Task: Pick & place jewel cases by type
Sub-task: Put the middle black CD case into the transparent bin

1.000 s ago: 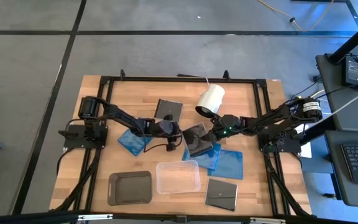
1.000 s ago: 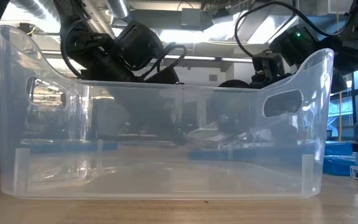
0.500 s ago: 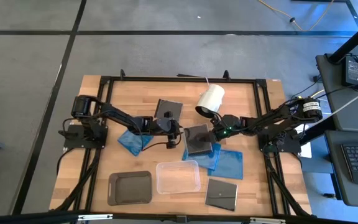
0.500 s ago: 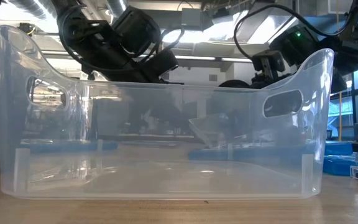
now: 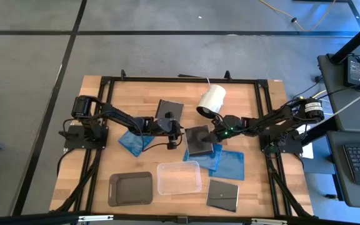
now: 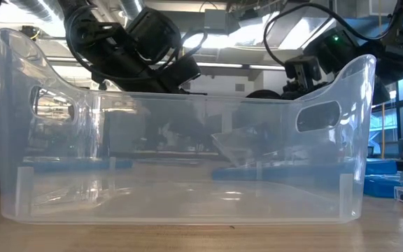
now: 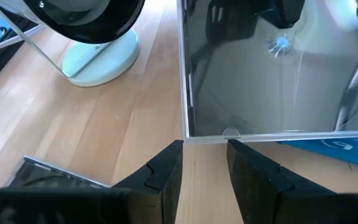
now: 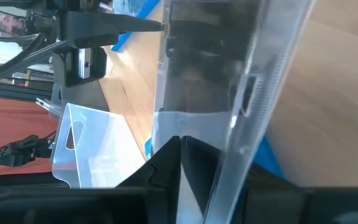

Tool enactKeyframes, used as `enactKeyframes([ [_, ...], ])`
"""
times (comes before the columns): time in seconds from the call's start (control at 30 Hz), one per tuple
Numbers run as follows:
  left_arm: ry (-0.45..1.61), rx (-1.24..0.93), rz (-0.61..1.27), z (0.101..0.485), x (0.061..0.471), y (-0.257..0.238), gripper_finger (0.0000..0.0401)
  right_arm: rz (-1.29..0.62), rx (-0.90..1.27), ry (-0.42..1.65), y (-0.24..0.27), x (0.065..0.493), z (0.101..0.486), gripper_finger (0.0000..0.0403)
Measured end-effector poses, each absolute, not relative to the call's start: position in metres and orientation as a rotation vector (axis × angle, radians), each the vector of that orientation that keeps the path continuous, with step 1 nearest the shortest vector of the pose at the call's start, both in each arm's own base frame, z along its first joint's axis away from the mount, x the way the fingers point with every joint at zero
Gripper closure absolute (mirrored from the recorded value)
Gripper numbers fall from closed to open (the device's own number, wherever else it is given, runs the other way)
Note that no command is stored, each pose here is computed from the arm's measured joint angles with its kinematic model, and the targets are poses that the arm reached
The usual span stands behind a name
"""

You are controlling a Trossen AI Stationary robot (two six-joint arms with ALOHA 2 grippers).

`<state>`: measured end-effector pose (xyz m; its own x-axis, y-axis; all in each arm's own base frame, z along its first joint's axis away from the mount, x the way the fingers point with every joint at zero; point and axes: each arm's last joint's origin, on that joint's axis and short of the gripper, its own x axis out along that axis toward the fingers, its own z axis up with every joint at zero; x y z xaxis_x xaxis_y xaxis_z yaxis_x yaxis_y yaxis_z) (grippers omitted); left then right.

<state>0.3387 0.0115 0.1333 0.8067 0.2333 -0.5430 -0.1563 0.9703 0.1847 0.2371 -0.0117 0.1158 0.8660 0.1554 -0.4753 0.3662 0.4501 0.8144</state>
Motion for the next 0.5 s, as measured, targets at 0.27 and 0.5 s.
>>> enactKeyframes([
  [0.27, 0.604, 0.134, 0.209, 0.1328, 0.3384, 0.0115, 0.0278, -0.116, 1.092, 0.513, -0.0117, 0.2384, 0.1182, 0.0366],
  [0.5, 0.627, 0.136, 0.207, 0.1409, 0.3336, 0.0113, 0.0278, -0.113, 1.086, 0.504, -0.0119, 0.2388, 0.119, 0.0376],
])
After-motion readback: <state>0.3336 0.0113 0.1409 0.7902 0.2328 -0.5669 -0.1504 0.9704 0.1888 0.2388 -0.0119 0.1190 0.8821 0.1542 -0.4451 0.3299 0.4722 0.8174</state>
